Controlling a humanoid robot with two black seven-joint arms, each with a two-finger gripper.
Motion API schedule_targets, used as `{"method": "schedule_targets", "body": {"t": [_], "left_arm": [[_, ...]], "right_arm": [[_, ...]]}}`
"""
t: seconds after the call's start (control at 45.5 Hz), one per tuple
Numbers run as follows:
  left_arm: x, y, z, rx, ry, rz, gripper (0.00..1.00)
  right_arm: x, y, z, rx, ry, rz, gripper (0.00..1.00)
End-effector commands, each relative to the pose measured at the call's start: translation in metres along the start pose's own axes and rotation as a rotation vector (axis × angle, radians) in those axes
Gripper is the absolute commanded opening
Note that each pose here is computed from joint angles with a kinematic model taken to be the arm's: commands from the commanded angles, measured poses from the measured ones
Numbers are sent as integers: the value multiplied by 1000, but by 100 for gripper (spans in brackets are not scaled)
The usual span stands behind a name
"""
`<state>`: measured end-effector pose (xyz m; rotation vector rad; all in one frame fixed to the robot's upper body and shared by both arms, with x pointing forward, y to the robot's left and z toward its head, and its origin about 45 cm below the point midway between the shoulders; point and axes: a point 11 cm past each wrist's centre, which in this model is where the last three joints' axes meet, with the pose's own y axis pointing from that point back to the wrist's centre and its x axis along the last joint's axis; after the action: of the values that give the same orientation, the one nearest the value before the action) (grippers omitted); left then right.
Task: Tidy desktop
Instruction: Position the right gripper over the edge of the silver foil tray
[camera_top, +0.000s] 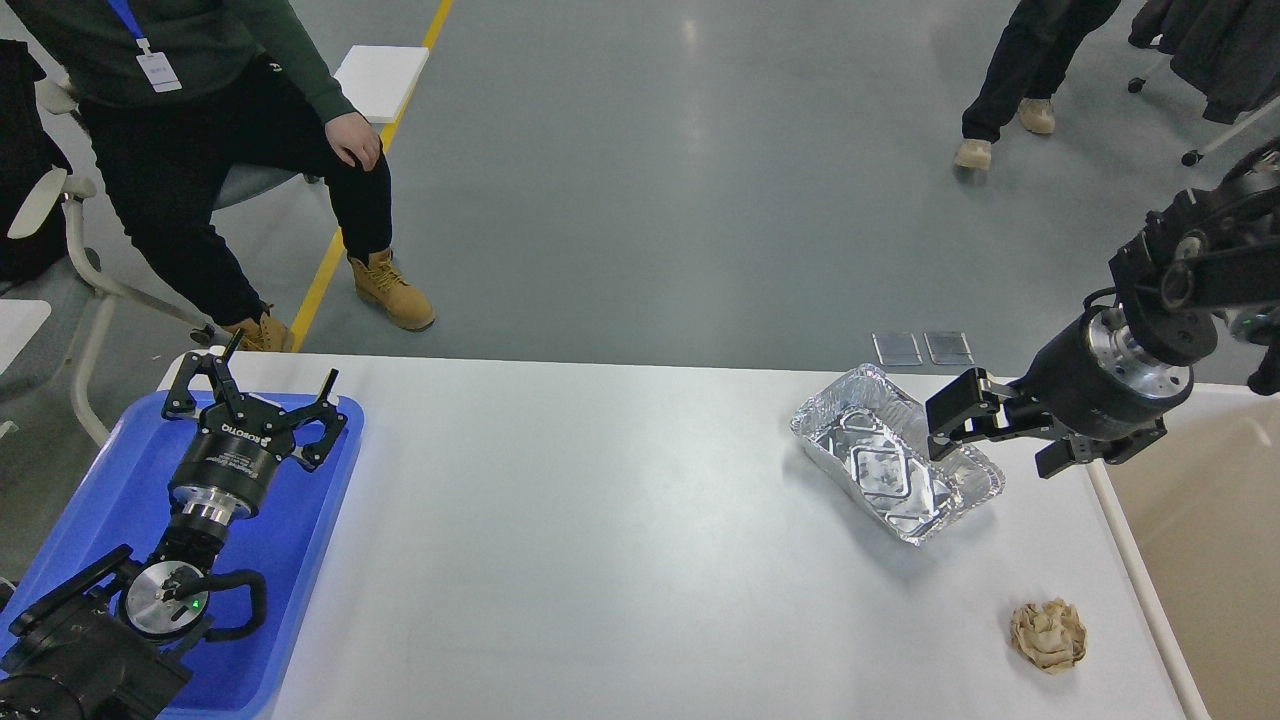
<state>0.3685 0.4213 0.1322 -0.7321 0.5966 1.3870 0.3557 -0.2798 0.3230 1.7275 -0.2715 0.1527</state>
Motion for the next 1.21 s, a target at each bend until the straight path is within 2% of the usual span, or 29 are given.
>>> {"method": "schedule_targets", "body": {"t": [0.0, 1.186], "left_arm": [[0, 0, 0, 0, 0, 1, 99], [-1, 0, 0, 1, 1, -2, 99]], "right_arm": [[1, 1, 0, 1, 1, 4, 100], [9, 0, -4, 16, 11, 33, 100]]}}
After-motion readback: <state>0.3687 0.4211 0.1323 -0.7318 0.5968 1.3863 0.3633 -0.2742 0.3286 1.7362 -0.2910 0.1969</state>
